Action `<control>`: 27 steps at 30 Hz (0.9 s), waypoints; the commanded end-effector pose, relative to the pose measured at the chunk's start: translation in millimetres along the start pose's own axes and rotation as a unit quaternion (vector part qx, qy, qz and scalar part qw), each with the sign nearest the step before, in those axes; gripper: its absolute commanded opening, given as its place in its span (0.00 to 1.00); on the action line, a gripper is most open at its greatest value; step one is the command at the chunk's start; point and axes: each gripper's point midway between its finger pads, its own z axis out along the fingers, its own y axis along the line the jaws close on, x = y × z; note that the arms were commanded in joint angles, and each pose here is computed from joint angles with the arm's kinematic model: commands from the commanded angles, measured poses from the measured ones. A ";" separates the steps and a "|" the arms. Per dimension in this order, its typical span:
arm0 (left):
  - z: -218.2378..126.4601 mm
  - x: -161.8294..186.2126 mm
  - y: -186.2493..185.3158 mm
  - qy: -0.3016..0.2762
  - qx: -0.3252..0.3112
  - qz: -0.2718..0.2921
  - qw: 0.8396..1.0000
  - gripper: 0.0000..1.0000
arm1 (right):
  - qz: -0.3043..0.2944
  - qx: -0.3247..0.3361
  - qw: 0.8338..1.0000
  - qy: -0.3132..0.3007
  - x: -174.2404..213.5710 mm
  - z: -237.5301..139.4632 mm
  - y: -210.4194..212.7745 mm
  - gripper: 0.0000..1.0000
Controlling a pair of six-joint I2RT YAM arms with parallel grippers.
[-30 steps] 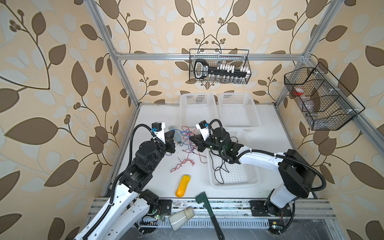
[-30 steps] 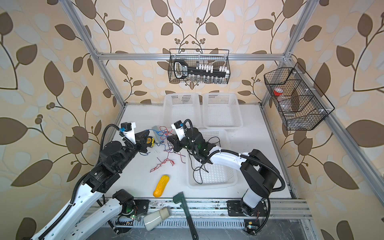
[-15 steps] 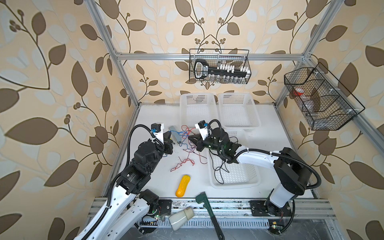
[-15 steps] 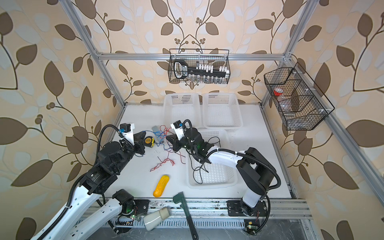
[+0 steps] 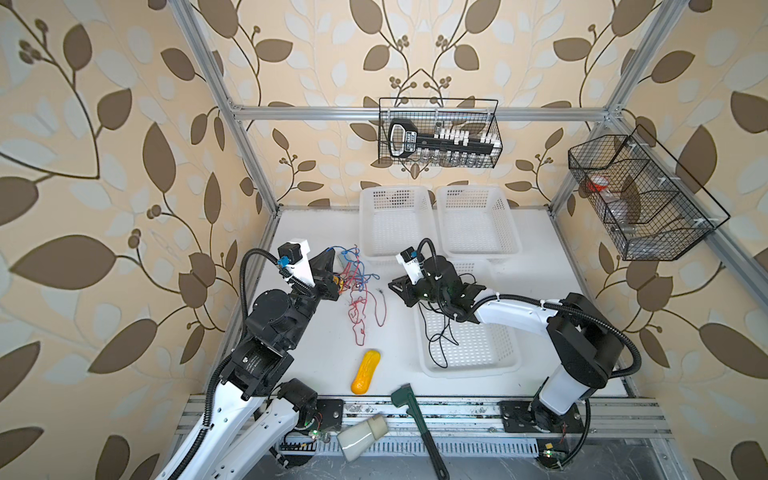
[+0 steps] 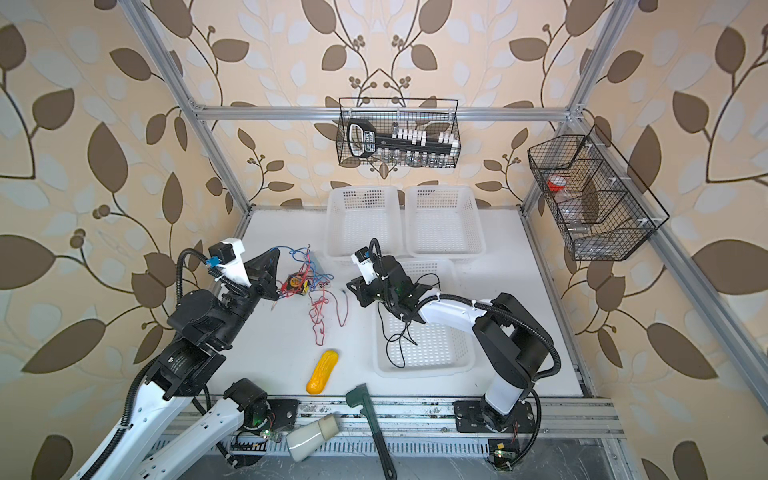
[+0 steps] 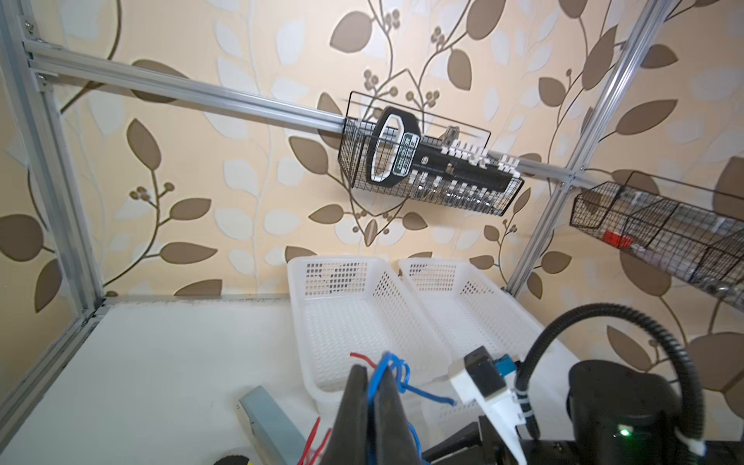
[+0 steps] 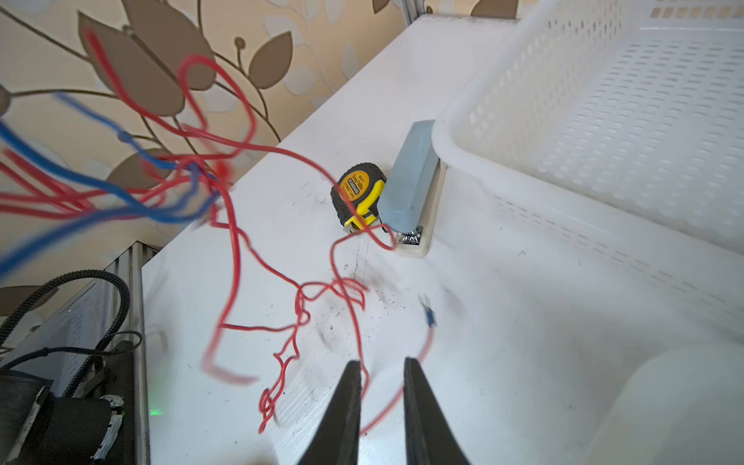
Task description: Untangle the cables
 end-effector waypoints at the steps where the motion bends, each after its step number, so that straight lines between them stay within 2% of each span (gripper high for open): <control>1: -0.4 -27.1 -12.0 -0.041 0.030 -0.024 0.998 0.00 | -0.004 -0.005 1.000 0.009 0.5 -7.4 3.9 0.25; 7: 2.9 -21.3 -11.2 -0.028 0.027 -0.027 0.999 0.00 | -0.013 -0.018 1.000 -0.015 -20.5 -21.5 14.0 0.35; 14: 11.0 -10.7 -1.5 -0.008 -0.003 -0.040 0.999 0.00 | -0.021 -0.022 0.997 -0.066 -52.2 -59.6 25.4 0.48; 19: 16.0 -2.3 -5.9 0.004 0.010 -0.046 0.999 0.00 | -0.059 -0.043 0.994 -0.086 -67.7 -80.7 41.9 0.50; 22: 16.8 -0.7 -7.8 0.006 0.015 -0.047 0.999 0.00 | -0.075 -0.059 0.991 -0.099 -75.2 -89.9 51.7 0.57; 27: 16.5 1.7 -16.0 0.006 0.041 -0.045 0.998 0.00 | -0.081 -0.074 0.989 -0.096 -81.0 -85.0 61.3 0.57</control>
